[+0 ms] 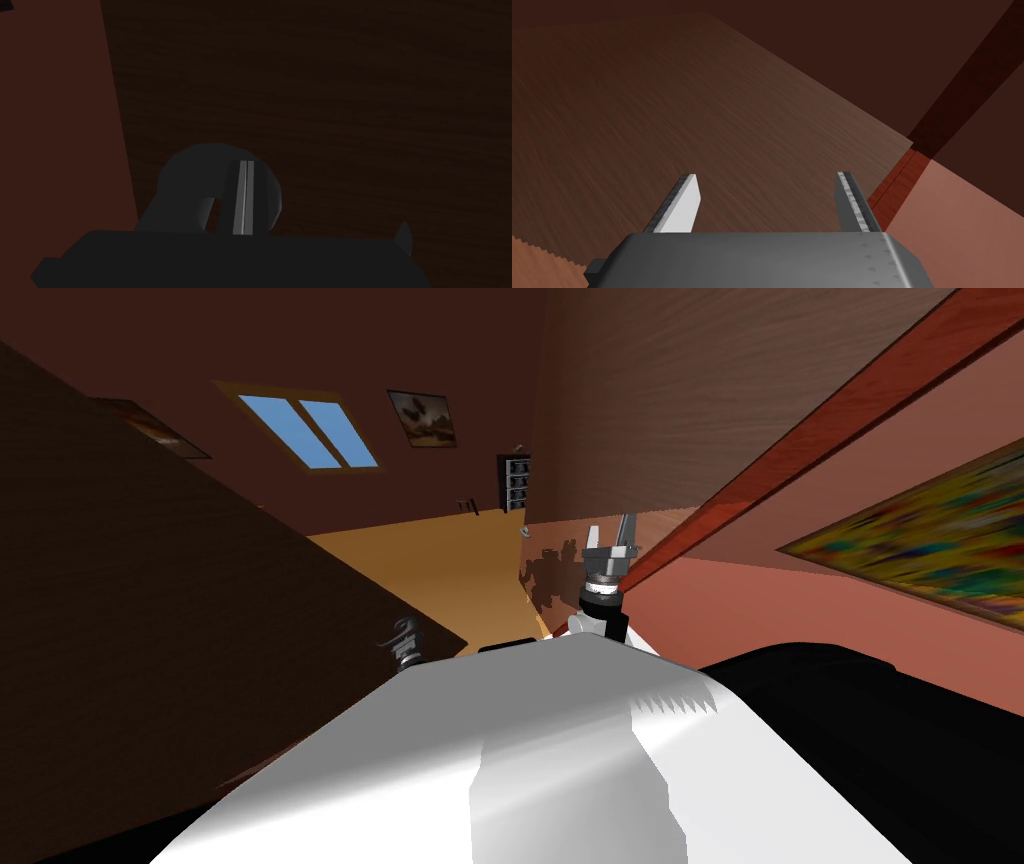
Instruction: Push the door open
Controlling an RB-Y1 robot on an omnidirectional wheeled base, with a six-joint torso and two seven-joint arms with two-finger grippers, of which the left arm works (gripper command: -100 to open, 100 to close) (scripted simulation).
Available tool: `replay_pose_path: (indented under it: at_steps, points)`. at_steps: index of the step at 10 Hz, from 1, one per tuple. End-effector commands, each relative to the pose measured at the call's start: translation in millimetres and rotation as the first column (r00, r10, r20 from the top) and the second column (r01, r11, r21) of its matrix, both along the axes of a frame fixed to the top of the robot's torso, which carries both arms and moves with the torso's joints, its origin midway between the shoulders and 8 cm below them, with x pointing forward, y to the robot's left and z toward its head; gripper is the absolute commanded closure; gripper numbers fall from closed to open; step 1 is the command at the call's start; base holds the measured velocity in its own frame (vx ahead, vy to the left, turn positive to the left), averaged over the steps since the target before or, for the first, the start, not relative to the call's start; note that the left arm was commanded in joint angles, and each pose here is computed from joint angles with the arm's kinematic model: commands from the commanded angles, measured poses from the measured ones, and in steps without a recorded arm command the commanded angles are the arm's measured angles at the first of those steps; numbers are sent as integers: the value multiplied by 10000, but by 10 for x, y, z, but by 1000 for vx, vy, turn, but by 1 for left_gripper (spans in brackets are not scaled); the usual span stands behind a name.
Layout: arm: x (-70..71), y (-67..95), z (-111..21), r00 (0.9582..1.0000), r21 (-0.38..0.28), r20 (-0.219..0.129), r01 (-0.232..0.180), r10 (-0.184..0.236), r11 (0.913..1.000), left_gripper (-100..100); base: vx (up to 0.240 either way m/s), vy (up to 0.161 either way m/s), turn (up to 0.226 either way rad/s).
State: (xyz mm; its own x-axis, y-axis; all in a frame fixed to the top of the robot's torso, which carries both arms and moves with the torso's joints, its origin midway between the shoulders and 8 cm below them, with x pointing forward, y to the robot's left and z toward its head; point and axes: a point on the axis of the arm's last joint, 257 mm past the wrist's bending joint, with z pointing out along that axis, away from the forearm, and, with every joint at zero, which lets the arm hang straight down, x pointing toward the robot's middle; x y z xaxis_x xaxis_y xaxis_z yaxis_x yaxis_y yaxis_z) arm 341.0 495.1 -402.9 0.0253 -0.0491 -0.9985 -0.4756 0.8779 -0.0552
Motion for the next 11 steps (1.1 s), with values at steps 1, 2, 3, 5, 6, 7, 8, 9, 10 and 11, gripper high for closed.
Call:
replay_pose_path:
  at_steps: [1,2,3,5,6,7,8,9,10,11]
  points:
    - [41,-17,11,9997,-362,235,16,-7,9993,-100,-5,0,40]
    - [64,-28,17,9993,-569,368,29,-8,9984,-100,-32,11,77]
    - [92,-42,23,9986,-824,530,50,-6,9966,-100,-63,14,50]
    - [92,-42,23,9986,-824,530,50,-6,9966,-100,-37,6,-11]
    - [125,-59,31,9974,-1121,718,79,1,9937,-100,-21,-8,20]
    - [161,-78,39,9958,-1446,921,119,15,9894,-100,-36,-17,49]
    - [161,-78,39,9958,-1446,921,119,15,9894,-100,-26,-11,-3]
    - [202,-102,47,9934,-1816,1150,173,38,9832,-100,-32,6,26]
    - [244,-127,55,9904,-2196,1383,239,69,9753,-100,-48,2,36]
    - [244,-127,55,9904,-2196,1383,239,69,9753,-100,-33,1,18]
